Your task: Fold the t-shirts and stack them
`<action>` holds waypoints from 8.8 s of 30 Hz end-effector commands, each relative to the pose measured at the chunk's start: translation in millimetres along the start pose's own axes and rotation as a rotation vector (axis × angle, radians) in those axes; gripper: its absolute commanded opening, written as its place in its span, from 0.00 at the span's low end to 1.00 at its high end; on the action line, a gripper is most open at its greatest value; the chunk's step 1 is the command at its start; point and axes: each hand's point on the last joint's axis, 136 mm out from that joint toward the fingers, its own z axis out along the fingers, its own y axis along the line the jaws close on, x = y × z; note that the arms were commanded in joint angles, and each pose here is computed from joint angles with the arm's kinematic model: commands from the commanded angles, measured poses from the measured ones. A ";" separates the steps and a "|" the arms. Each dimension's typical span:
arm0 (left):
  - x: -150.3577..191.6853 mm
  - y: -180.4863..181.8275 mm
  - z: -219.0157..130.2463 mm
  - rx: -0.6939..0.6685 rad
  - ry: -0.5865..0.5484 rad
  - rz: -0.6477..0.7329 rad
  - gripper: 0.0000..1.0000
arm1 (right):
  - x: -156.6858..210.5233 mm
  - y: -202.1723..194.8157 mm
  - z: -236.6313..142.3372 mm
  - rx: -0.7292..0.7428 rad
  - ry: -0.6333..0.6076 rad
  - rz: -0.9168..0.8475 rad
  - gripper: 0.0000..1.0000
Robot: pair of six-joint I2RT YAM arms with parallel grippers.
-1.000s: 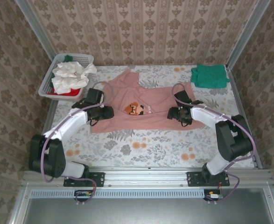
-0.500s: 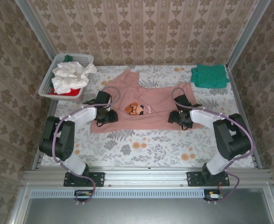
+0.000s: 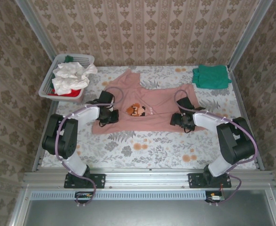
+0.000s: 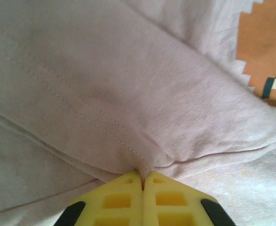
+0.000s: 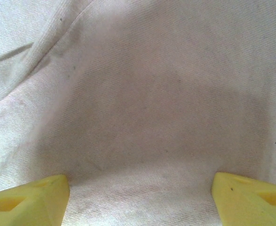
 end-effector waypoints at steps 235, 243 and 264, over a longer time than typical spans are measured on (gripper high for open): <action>-202.2 -11.0 -75.4 0.271 -0.649 0.227 0.00 | -198.9 4.3 -20.5 -0.134 -0.232 -0.119 0.22; -150.8 4.1 -61.2 0.245 -0.573 0.216 0.00 | -188.8 14.2 -38.8 -0.210 -0.165 0.005 0.46; -101.8 54.8 -60.6 0.112 -0.477 0.108 0.00 | -241.7 -1.7 61.2 0.028 0.055 -0.035 0.47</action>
